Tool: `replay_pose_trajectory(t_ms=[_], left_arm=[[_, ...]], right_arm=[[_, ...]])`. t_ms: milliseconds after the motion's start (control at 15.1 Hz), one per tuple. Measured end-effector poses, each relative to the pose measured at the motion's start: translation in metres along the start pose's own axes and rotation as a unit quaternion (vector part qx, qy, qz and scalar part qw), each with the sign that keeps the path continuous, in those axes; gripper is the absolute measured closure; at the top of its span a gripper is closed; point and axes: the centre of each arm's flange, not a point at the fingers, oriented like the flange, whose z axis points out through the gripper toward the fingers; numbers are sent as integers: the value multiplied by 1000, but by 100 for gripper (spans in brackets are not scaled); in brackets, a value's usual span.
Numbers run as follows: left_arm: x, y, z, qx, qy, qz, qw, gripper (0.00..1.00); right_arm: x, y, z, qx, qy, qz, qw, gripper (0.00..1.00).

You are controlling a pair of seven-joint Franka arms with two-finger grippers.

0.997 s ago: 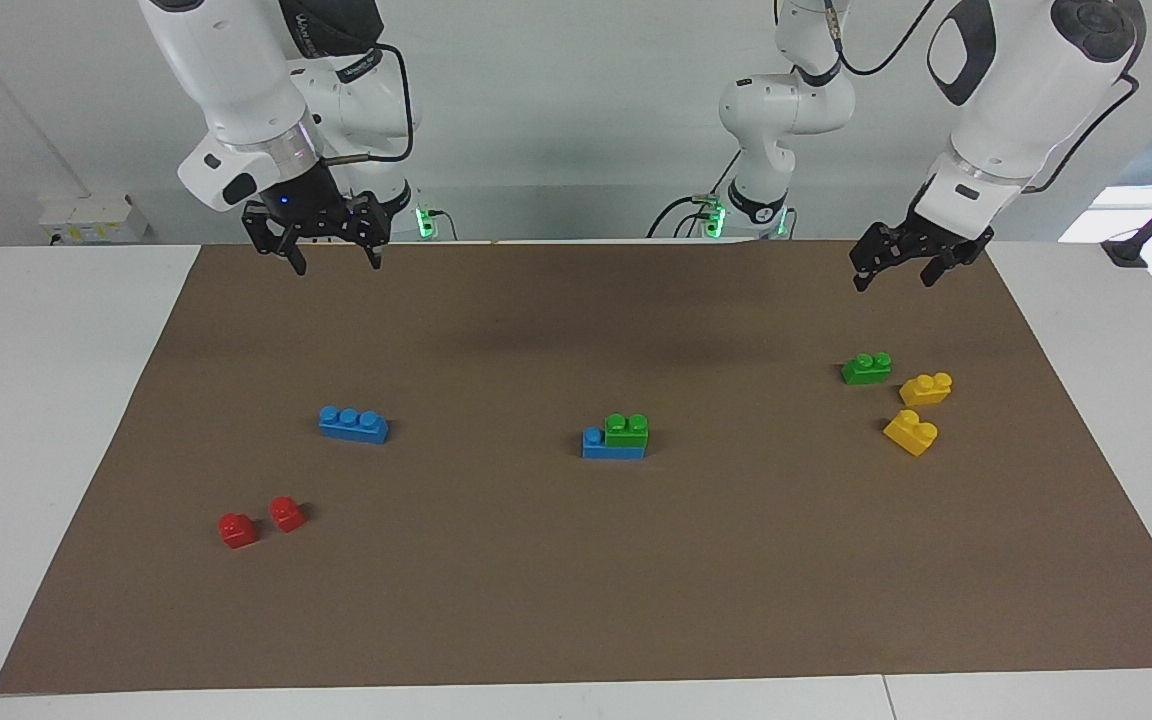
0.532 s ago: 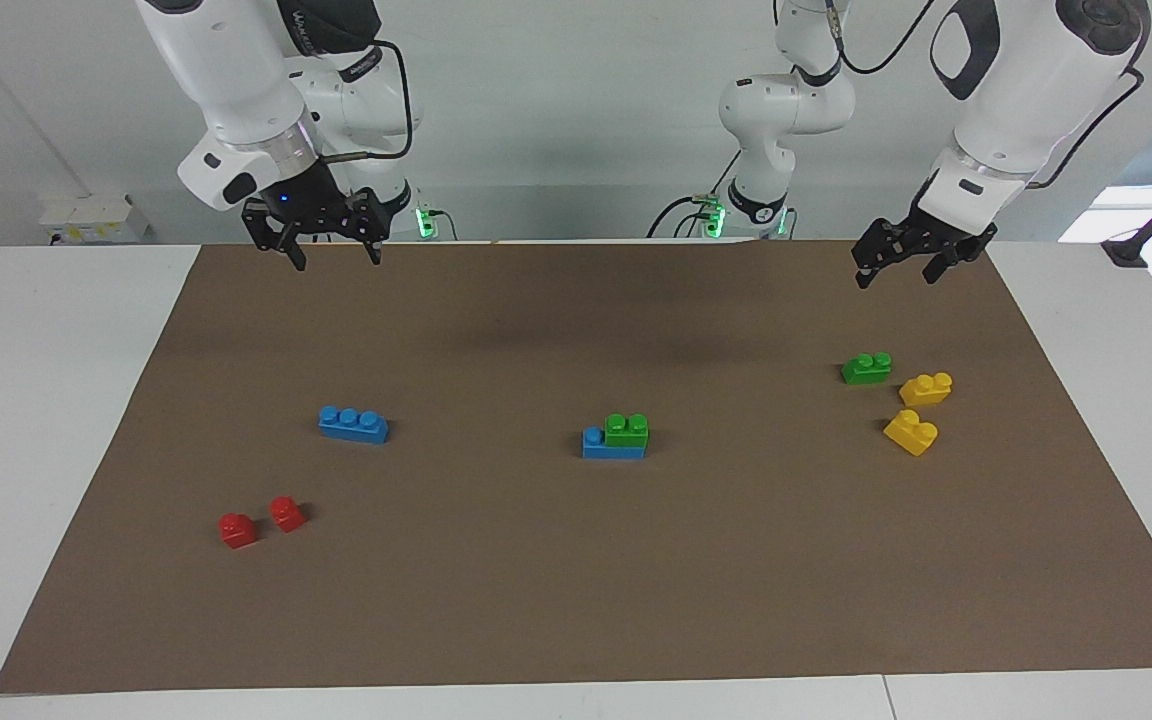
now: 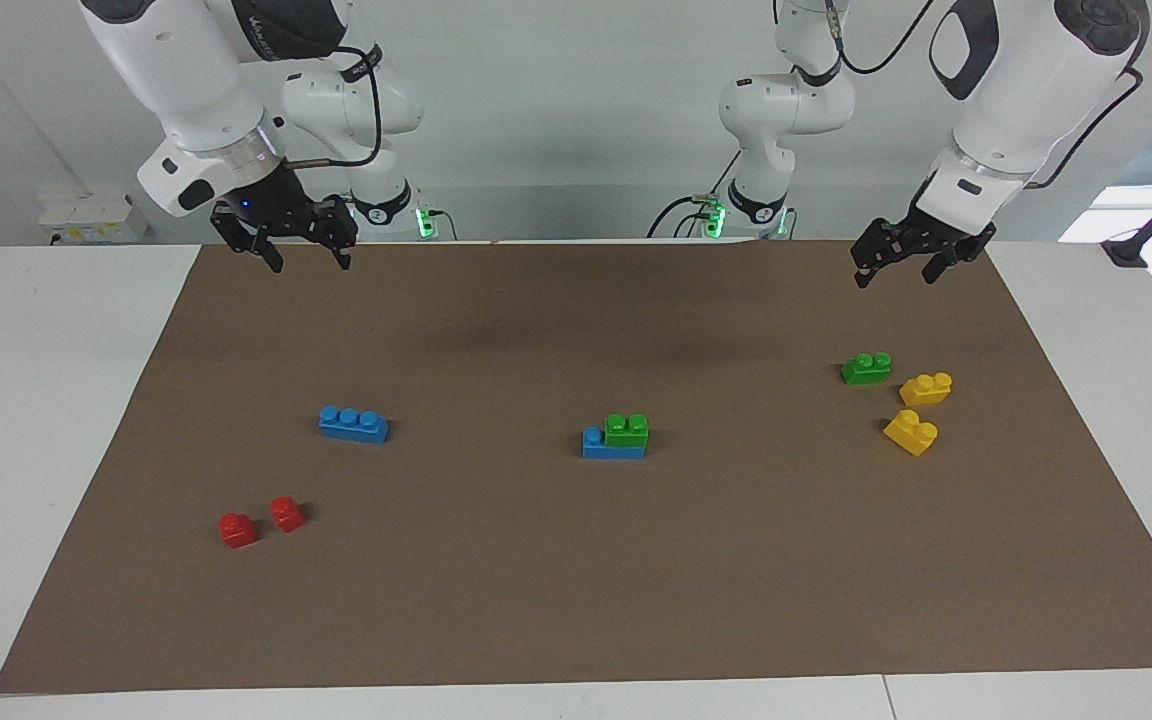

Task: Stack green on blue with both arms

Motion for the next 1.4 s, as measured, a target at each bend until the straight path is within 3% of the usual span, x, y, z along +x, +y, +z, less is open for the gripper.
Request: replay_pose_trajectory(t_ms=[532, 664, 1395], left_arm=[[0, 1, 0, 0, 0, 2, 1000, 0], [0, 1, 0, 0, 0, 2, 1000, 0], [0, 2, 0, 0, 0, 2, 1000, 0]], right_arm=[[7, 20, -3, -30, 0, 32, 999, 10], [7, 20, -3, -31, 0, 33, 999, 0], [7, 31, -4, -51, -1, 40, 998, 0]])
